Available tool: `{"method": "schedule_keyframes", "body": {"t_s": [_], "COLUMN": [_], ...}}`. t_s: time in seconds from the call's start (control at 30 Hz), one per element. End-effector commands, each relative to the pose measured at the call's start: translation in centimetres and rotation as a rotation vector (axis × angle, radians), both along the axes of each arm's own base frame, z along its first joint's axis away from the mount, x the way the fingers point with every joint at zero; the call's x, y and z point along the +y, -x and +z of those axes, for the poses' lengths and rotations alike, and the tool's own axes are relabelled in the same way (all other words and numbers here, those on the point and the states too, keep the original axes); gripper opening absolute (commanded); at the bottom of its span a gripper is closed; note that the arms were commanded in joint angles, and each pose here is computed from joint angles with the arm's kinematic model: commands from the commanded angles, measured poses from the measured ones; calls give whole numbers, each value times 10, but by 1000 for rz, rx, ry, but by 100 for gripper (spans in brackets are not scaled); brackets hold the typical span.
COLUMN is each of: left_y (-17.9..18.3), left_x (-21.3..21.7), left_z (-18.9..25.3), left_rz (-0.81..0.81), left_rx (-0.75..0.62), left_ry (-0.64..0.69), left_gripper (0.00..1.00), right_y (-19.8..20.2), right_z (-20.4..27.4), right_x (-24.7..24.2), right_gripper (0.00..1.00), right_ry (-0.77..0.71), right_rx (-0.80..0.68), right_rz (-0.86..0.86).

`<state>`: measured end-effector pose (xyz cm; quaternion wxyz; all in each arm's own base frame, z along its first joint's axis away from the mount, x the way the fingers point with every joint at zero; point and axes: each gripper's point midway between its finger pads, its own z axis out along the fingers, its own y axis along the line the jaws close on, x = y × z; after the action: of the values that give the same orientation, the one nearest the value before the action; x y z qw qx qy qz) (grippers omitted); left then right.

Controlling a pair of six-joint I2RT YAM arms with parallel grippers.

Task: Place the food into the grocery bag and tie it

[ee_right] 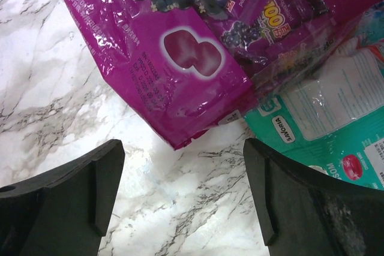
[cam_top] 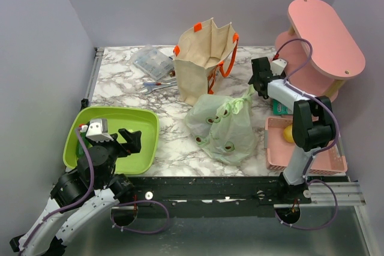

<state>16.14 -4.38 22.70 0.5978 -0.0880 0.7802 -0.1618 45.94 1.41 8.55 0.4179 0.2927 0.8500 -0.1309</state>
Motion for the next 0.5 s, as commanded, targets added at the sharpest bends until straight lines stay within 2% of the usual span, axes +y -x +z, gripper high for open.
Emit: {"method": "schedule_keyframes", "body": {"t_s": [0.0, 0.23, 0.47], "left_y": [-2, -2, -3], "left_x": [4, 4, 4], "left_z": [0, 0, -1], "left_rz": [29, 29, 30], "left_rx": [0, 1, 5], "left_ry": [-6, -10, -14], "left_gripper": [98, 98, 98], "right_y": [-13, -20, -26], "right_z": [22, 28, 8], "right_x": [-25, -32, -34], "right_gripper": [90, 93, 93], "right_ry": [96, 147, 184], "right_rx": [-51, -54, -9], "right_rz": [-98, -121, -125]}}
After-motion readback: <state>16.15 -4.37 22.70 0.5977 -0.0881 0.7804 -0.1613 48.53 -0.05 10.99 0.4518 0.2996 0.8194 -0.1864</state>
